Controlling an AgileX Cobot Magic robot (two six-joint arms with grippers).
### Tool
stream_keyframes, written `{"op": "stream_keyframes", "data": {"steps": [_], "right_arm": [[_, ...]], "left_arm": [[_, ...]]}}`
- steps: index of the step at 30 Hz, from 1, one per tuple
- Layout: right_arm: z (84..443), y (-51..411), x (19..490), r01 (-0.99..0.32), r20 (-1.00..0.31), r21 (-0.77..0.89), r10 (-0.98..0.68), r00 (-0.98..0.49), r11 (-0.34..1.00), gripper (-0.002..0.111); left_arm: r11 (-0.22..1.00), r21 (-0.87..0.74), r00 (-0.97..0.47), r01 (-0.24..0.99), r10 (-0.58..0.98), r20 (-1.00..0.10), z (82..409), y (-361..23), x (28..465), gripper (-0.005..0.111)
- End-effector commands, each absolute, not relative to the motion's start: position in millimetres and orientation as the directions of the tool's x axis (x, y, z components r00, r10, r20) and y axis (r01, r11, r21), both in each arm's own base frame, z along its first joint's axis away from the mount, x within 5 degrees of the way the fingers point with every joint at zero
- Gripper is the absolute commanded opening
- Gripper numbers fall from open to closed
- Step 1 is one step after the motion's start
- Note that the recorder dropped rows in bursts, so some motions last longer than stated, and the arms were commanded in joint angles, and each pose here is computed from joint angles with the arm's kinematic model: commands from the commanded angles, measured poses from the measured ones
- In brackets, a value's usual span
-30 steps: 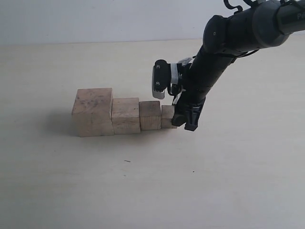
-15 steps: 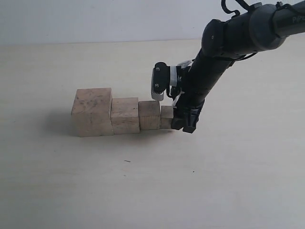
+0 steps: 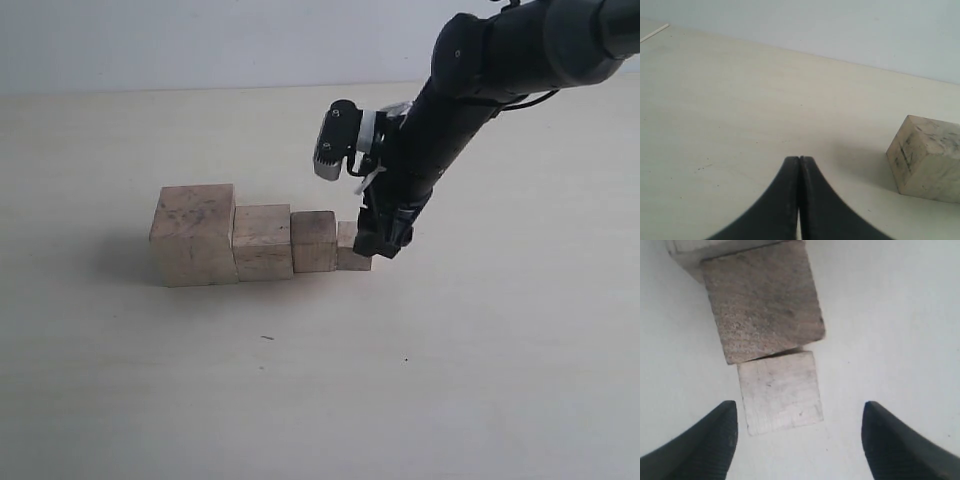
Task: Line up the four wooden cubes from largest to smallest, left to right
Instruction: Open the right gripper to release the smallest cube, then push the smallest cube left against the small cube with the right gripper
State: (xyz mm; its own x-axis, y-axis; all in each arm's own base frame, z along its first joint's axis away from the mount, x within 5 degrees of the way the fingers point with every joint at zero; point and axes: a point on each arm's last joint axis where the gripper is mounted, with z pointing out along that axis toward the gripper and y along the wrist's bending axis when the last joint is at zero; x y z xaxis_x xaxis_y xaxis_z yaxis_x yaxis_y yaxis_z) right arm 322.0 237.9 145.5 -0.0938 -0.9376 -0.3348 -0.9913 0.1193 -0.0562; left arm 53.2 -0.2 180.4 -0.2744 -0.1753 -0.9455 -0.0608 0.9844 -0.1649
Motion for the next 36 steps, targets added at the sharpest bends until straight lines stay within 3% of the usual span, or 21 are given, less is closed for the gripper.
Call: {"op": "stream_keyframes", "data": {"steps": [1, 8, 12, 19, 36], "right_arm": [[167.7, 230.7, 320.1, -0.981, -0.305, -0.094, -0.943, -0.133, 0.168, 0.067], [176.9, 222.3, 322.9, -0.925, -0.275, -0.116, -0.906, -0.321, 0.362, 0.056], [168.5, 222.6, 323.4, -0.883, -0.264, -0.071, -0.863, -0.431, 0.463, 0.036], [147.6, 225.0, 320.4, -0.874, -0.210, 0.013, -0.853, -0.478, 0.486, 0.000], [120.4, 230.8, 323.3, -0.850, -0.208, 0.062, -0.826, -0.524, 0.523, 0.000]], "left_arm": [[0.985, -0.165, -0.267, -0.057, -0.174, -0.948, 180.5, -0.2, 53.0, 0.000], [0.985, -0.165, -0.267, -0.057, -0.174, -0.948, 180.5, -0.2, 53.0, 0.000], [0.985, -0.165, -0.267, -0.057, -0.174, -0.948, 180.5, -0.2, 53.0, 0.000], [0.985, -0.165, -0.267, -0.057, -0.174, -0.948, 180.5, -0.2, 53.0, 0.000], [0.985, -0.165, -0.267, -0.057, -0.174, -0.948, 180.5, -0.2, 53.0, 0.000]]}}
